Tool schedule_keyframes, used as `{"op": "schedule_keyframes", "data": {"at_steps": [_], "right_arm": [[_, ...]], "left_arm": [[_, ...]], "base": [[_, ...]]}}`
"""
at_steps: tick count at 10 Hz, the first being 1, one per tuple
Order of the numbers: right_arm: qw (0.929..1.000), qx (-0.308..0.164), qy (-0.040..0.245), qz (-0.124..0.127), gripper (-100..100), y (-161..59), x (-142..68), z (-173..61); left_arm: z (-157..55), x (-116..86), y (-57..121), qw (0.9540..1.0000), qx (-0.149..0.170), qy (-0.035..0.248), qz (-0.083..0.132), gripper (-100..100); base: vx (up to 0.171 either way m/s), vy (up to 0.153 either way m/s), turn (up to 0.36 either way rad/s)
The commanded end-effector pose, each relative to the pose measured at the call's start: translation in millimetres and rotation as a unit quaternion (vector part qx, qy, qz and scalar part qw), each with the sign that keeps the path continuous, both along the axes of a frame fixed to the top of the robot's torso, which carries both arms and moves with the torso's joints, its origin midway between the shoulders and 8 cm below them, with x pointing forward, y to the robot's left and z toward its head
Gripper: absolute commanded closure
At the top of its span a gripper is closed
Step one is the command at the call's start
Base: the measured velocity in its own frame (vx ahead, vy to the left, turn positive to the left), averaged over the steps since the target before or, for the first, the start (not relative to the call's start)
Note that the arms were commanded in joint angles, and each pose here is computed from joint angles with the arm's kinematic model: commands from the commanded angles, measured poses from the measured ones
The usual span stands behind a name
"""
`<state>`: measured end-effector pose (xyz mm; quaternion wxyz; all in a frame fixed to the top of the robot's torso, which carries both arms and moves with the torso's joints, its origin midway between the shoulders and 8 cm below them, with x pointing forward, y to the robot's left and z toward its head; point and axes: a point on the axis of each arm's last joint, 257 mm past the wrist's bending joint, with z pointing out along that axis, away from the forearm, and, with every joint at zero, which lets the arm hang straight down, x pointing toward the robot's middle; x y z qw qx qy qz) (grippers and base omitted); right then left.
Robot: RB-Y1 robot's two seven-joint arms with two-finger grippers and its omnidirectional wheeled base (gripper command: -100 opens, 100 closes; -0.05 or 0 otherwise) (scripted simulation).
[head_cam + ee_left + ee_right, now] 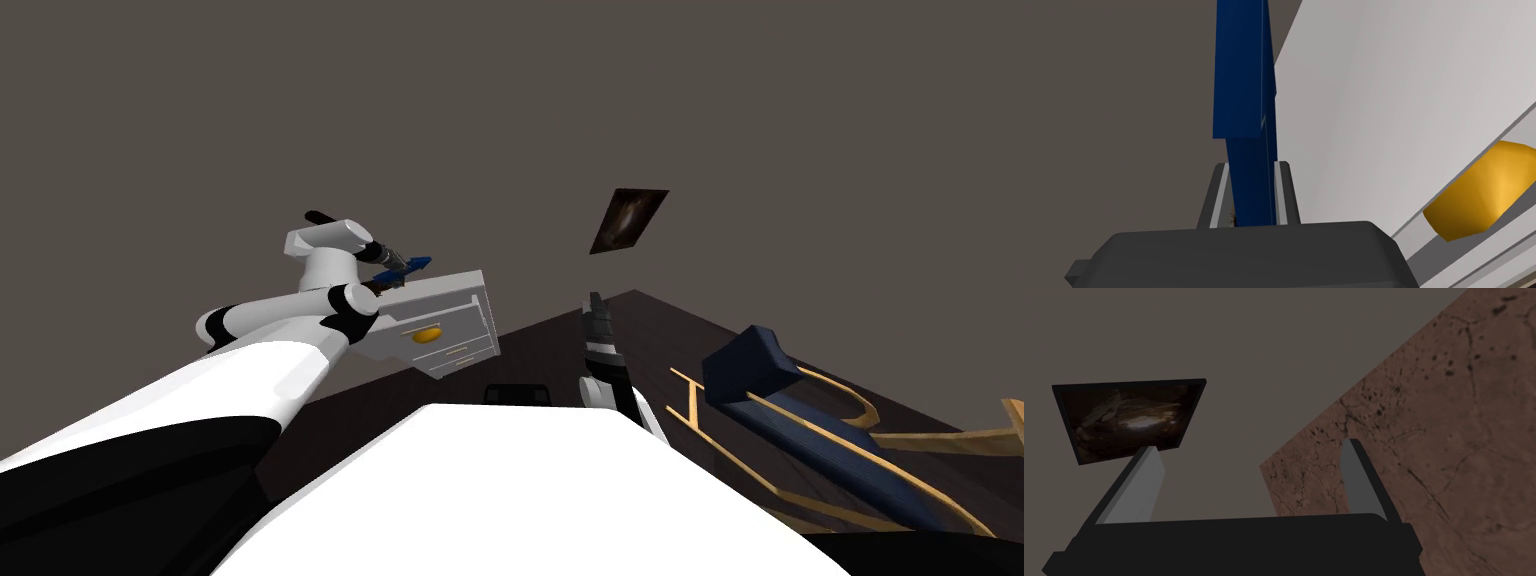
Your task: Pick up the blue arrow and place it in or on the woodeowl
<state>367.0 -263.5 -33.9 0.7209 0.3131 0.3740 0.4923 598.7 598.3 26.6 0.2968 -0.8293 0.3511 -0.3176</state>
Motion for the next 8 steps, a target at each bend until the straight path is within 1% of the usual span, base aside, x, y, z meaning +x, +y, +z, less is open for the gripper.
{"op": "schedule_keyframes", "data": {"at_steps": [1, 2, 5, 8], "right_arm": [[1.0, 0.0, 0.0, 0.0, 0, 0, 0, 0], [1.0, 0.0, 0.0, 0.0, 0, 0, 0, 0], [1.0, 0.0, 0.0, 0.0, 0, 0, 0, 0], [1.0, 0.0, 0.0, 0.0, 0, 0, 0, 0]], "left_arm": [[6, 5, 3.8, 0.9998, 0.011, -0.017, 0.002, 100], [8, 11, 3.3, 0.9994, 0.02, -0.029, 0.001, 100], [19, 21, 6.0, 0.9976, 0.038, -0.058, 0.003, 100], [26, 35, 2.7, 0.9941, 0.06, -0.091, 0.001, 100]], "base": [[-0.02, 0.01, 0.066], [-0.027, 0.018, 0.133], [-0.027, 0.021, 0.052], [-0.03, 0.037, 0.062]]}}
